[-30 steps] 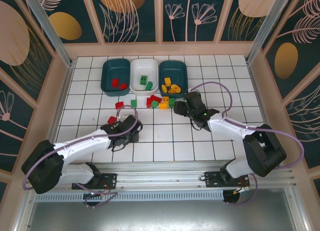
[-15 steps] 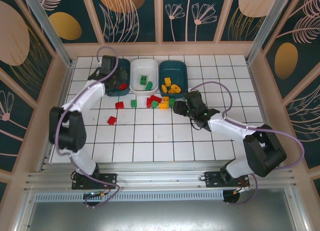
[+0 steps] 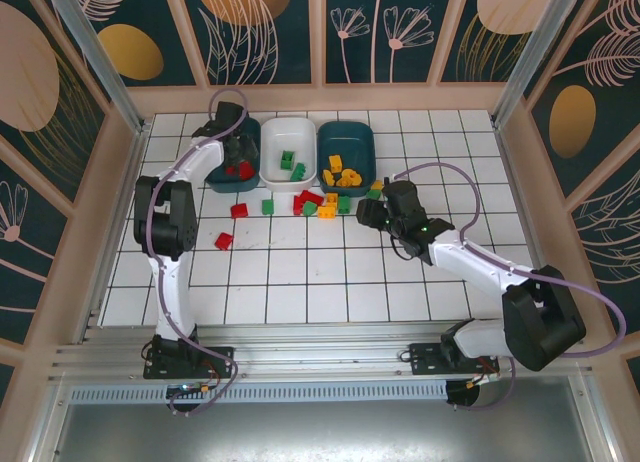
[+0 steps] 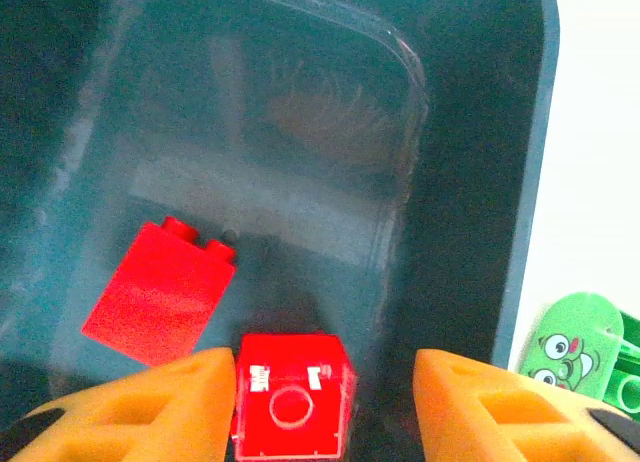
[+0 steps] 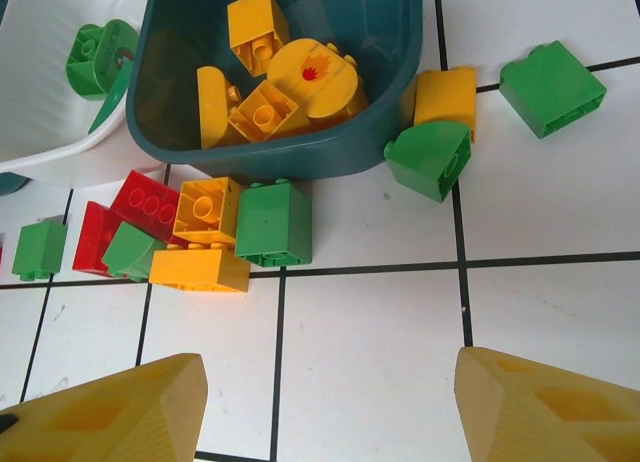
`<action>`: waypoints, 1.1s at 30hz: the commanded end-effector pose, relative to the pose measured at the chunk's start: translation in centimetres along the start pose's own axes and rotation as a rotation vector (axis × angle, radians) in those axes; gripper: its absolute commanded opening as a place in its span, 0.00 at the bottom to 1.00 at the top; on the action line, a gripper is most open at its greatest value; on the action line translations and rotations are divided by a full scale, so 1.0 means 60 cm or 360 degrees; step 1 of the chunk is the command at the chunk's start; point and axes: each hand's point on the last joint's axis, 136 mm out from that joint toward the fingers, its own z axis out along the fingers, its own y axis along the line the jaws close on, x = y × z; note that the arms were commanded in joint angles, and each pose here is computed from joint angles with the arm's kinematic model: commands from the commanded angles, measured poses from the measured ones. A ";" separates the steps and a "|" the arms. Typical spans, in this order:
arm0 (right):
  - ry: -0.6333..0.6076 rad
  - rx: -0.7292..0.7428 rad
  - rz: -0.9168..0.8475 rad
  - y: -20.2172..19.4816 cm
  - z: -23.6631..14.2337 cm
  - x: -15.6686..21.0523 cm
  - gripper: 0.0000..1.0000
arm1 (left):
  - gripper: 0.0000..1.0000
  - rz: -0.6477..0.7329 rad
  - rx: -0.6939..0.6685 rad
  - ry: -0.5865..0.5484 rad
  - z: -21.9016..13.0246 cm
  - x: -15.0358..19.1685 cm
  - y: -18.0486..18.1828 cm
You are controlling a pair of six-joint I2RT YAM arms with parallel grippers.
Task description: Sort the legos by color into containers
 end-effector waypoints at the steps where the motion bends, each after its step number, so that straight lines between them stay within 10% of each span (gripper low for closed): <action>1: 0.0014 -0.0022 -0.0020 0.007 0.003 -0.004 0.67 | 0.62 -0.0013 -0.0057 -0.0099 -0.060 -0.034 0.013; 11: 0.0019 -0.0057 -0.0028 0.026 0.001 0.003 0.67 | 0.75 -0.0105 0.0044 -0.0247 -0.193 0.041 0.068; 18: 0.0070 -0.0121 -0.0041 0.050 0.018 0.015 0.67 | 0.81 -0.0137 -0.0046 0.0015 -0.136 0.236 0.164; 33: 0.0061 -0.0089 -0.0056 0.051 0.007 0.021 0.67 | 0.79 -0.0046 0.0126 0.0200 -0.116 0.354 0.140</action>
